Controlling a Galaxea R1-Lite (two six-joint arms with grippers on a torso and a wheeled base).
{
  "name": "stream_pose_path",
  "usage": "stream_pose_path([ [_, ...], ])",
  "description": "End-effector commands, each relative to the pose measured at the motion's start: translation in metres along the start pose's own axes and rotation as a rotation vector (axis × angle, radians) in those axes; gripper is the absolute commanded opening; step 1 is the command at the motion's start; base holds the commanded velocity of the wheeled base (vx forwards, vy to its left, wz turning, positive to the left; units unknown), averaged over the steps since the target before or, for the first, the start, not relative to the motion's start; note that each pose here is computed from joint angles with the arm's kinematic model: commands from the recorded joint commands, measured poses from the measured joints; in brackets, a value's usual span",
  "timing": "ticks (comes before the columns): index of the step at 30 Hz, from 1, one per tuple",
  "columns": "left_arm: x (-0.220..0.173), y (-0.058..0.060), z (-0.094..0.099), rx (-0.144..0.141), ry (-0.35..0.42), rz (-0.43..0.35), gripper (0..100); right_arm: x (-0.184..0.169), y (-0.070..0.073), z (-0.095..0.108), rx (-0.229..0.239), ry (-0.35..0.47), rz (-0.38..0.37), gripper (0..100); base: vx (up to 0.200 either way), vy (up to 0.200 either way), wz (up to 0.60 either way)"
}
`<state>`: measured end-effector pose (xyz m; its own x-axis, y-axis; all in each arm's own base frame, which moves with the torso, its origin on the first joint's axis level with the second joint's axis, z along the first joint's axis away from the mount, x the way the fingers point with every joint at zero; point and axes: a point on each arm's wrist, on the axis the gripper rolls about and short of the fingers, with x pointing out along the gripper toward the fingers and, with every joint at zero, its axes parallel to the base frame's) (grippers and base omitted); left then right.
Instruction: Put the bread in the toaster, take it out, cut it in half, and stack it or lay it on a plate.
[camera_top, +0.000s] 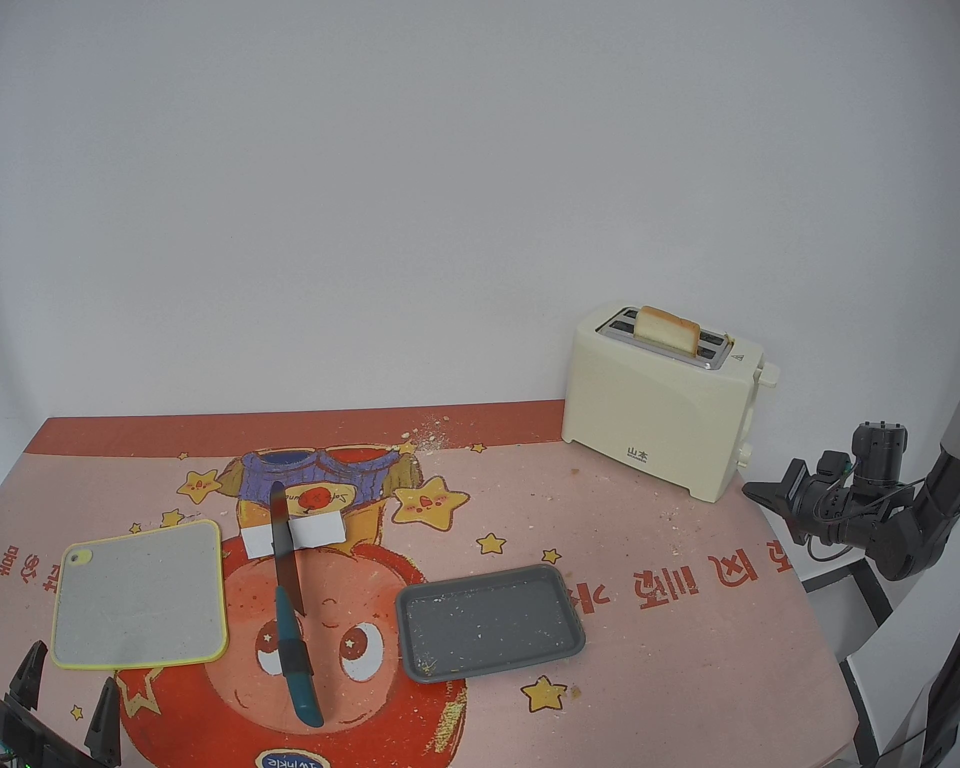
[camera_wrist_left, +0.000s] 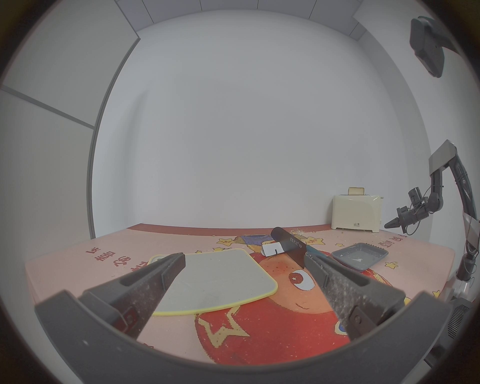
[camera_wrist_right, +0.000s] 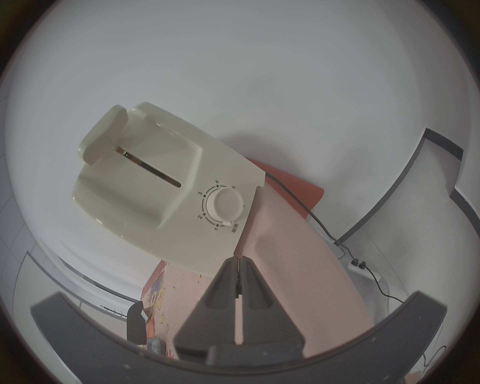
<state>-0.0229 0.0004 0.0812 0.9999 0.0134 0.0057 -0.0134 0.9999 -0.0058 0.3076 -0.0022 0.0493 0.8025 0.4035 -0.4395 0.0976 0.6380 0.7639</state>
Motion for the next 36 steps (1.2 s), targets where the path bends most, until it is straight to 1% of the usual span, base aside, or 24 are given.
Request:
stream_pose_path([
  [1,0.001,0.000,-0.005,0.000,0.007,0.000,100,0.004,-0.002,0.000,0.002,0.000,-0.006,0,0.000,0.000,0.00],
  [8,0.001,0.000,-0.005,0.000,0.006,0.000,100,0.006,0.000,0.001,-0.002,-0.003,-0.002,0,0.000,0.000,0.00],
  [12,0.001,0.000,-0.005,0.000,0.007,0.000,100,0.007,0.001,0.004,0.026,-0.018,-0.005,0,0.000,0.000,0.00],
  [14,0.000,0.000,-0.005,0.000,0.006,0.000,100,0.008,0.002,0.006,0.028,-0.028,0.003,0,0.000,0.000,0.00],
  [21,0.001,0.000,-0.005,0.000,0.007,0.000,100,0.017,-0.005,0.006,0.008,-0.085,0.012,0,0.000,0.000,0.00],
  [22,0.001,0.000,-0.005,0.000,0.007,0.000,100,0.022,-0.009,0.003,0.005,-0.103,0.007,0,0.000,0.000,0.00],
  [27,0.001,0.000,-0.005,0.000,0.007,0.000,100,0.016,-0.011,-0.003,0.006,-0.099,0.014,0,0.000,0.000,0.00],
  [36,0.001,0.000,-0.005,0.000,0.007,0.000,100,0.018,-0.011,0.000,0.004,-0.107,0.016,0,0.000,0.000,0.00],
])
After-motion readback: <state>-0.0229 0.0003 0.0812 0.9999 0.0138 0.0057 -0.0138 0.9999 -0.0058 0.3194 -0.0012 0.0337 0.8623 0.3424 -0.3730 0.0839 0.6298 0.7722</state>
